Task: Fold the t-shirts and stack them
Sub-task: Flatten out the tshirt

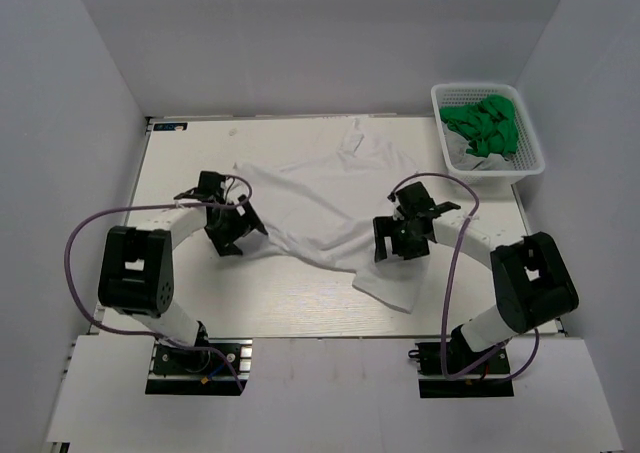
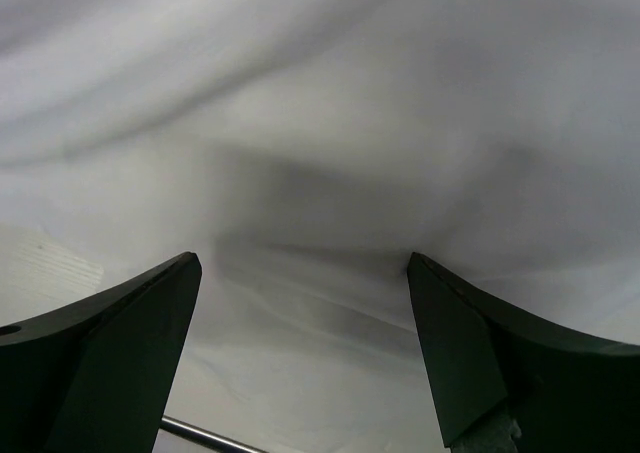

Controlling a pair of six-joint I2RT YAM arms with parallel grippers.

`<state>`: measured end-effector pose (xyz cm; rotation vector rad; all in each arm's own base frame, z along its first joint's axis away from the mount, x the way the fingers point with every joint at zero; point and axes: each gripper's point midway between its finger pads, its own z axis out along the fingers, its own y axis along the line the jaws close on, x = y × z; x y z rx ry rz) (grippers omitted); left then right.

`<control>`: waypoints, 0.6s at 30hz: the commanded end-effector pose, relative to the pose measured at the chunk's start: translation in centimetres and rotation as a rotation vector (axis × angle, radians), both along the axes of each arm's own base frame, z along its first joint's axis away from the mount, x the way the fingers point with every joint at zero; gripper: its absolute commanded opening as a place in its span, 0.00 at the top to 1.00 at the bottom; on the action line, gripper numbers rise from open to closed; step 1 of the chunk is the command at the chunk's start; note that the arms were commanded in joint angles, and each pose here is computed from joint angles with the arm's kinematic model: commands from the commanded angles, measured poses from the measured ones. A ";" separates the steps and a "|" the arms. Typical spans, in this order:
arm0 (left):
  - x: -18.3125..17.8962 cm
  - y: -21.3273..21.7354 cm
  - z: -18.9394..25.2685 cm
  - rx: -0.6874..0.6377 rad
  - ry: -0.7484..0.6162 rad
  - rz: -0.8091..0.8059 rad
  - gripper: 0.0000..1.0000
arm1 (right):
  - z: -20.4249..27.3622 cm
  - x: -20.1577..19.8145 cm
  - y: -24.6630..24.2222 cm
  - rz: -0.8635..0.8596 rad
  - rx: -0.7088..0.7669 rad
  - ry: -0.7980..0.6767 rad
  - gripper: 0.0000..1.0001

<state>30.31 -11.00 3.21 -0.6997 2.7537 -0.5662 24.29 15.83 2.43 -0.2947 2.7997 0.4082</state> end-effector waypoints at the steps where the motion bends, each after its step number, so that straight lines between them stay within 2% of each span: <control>1: -5.5 -1.0 1.4 -0.039 0.112 -0.063 0.00 | -1.0 -3.5 -3.1 -0.050 -0.099 0.117 0.10; 4: -4.1 -0.2 5.1 0.010 0.004 -0.069 0.00 | 0.5 -2.6 -2.3 -0.012 -0.040 0.048 0.10; 7: -0.9 3.1 8.7 0.191 -0.151 -0.015 0.00 | 3.1 -0.6 -1.2 0.037 0.022 -0.089 0.10; 10: 0.7 4.8 10.4 0.280 -0.221 -0.005 0.00 | 4.8 0.8 -1.2 0.044 0.024 -0.163 0.10; 11: 1.1 6.1 10.2 0.352 -0.208 0.010 0.00 | 5.4 1.2 -1.0 0.047 0.026 -0.176 0.10; 14: 1.2 7.6 9.4 0.446 -0.181 -0.021 0.00 | 5.5 1.2 -0.7 0.056 0.033 -0.159 0.10; 18: 0.6 6.0 6.6 0.375 -0.162 -0.140 0.07 | 4.9 1.1 -0.5 0.073 0.030 -0.125 0.10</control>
